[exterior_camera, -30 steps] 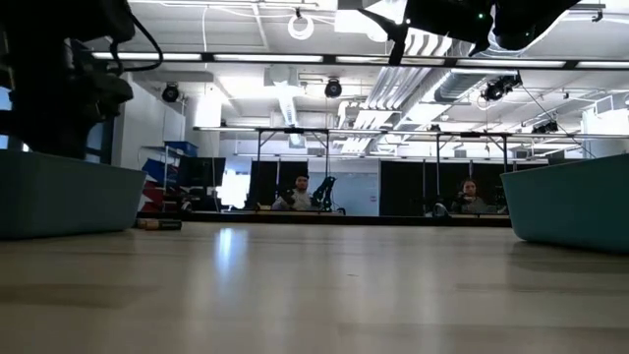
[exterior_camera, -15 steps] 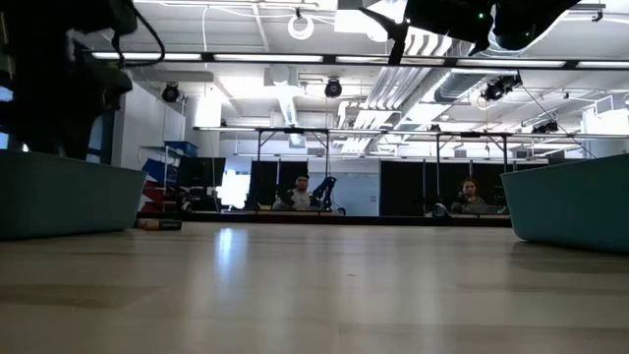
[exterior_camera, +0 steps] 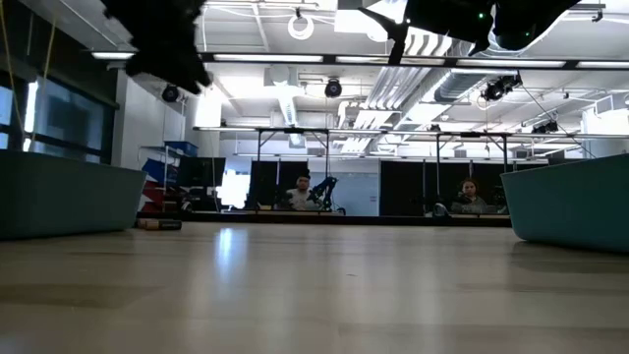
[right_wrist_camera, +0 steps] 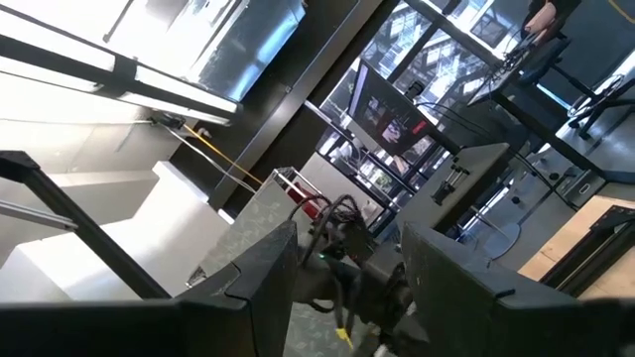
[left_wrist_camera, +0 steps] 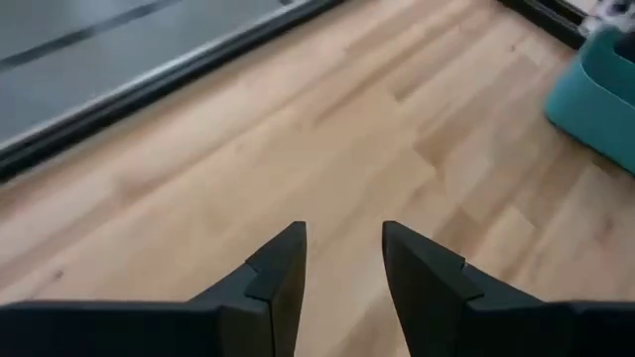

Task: Sort batteries
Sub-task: Put the black battery into the green bin

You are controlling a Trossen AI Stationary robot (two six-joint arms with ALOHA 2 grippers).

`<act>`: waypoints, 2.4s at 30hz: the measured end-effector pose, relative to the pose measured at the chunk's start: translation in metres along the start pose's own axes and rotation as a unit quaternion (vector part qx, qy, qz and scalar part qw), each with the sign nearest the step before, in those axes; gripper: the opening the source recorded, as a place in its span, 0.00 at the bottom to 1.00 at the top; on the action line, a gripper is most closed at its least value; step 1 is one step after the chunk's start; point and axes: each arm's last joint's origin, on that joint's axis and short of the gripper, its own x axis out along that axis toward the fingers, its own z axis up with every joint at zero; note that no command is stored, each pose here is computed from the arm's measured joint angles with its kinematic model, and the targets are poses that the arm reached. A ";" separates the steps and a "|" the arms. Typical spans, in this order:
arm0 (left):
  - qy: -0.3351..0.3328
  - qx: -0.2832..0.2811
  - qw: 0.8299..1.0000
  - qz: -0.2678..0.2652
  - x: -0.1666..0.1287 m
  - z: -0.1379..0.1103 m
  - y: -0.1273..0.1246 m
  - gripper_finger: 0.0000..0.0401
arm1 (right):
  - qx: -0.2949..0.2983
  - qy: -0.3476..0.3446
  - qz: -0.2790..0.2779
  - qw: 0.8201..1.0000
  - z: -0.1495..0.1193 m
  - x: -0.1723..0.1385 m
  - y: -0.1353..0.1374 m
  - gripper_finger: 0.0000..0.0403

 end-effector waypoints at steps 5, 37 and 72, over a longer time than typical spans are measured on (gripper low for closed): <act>0.022 -0.022 0.999 0.039 0.038 0.009 0.004 0.33 | 0.014 0.003 0.003 1.000 0.000 0.000 0.000 0.44; 0.457 0.038 0.884 0.095 0.190 -0.030 0.048 0.39 | 0.022 0.014 0.030 0.999 -0.012 0.005 0.011 0.44; -0.206 -0.120 0.905 -0.352 0.046 0.173 -0.007 0.08 | -0.421 0.081 -0.022 0.903 -0.044 -0.009 0.056 0.44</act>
